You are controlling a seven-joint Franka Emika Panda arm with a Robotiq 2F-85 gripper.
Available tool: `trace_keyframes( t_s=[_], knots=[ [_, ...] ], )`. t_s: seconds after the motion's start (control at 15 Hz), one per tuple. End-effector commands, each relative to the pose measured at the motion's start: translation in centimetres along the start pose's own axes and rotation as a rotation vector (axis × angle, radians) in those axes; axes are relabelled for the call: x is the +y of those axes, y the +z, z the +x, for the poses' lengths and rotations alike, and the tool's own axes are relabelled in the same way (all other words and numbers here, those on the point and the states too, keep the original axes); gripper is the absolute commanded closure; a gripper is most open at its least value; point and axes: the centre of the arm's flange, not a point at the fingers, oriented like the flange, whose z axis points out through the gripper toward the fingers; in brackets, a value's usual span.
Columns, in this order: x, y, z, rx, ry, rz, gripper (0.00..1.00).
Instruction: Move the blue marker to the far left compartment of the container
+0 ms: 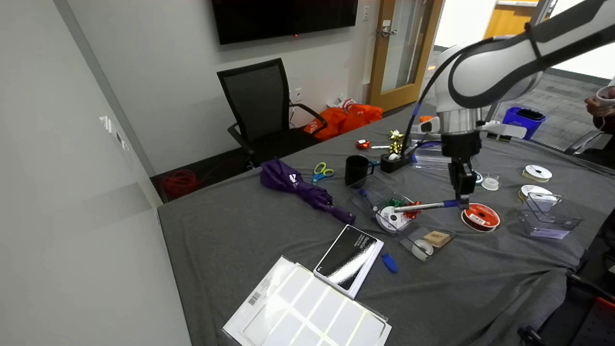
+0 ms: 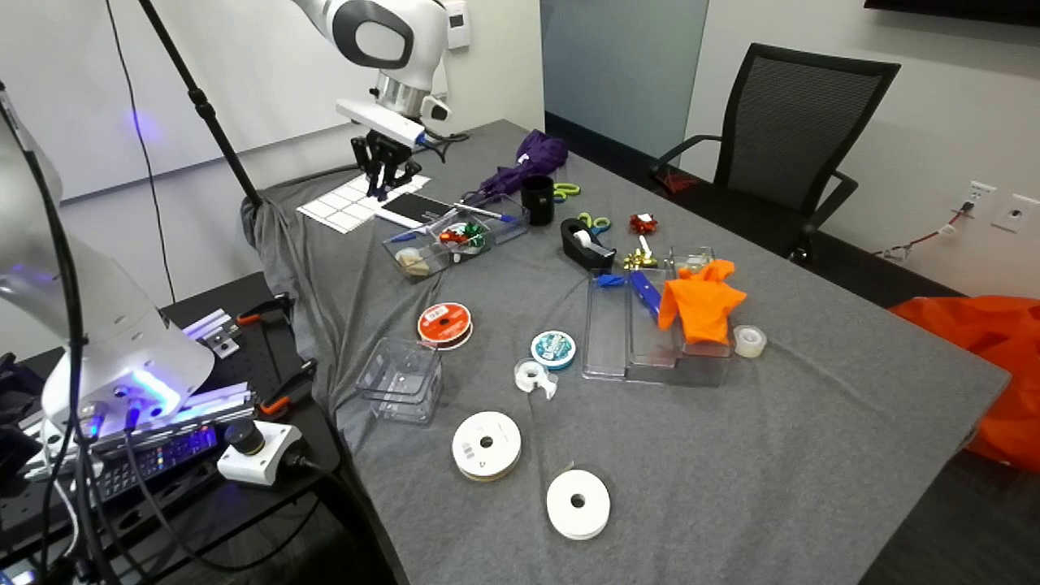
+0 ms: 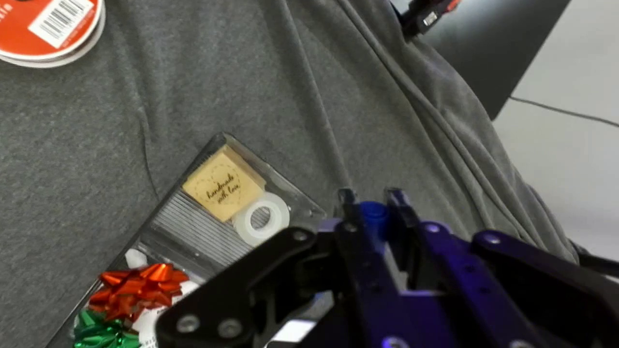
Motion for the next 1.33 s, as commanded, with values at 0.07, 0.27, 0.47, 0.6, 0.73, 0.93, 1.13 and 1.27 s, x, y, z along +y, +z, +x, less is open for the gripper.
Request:
trace_keyframes(
  t_s=[0.07, 0.27, 0.47, 0.6, 0.73, 0.93, 1.13, 1.27],
  knots=[
    [2.5, -4.9, 3.8, 0.104, 0.221, 0.072, 0.95],
    [5.2, -6.3, 5.6, 0.128, 0.374, 0.058, 0.95],
    [9.1, -6.3, 7.6, 0.112, 0.534, 0.080, 0.95],
    [11.1, -5.4, 8.9, 0.086, 0.615, 0.107, 0.95],
    [12.7, -4.4, 9.9, 0.065, 0.673, 0.140, 0.95],
    [14.5, -3.1, 11.2, 0.016, 0.740, 0.194, 0.95],
    [15.6, -2.5, 12.1, 0.005, 0.788, 0.240, 0.95],
    [16.4, -2.5, 12.7, 0.028, 0.823, 0.283, 0.95]
  ],
)
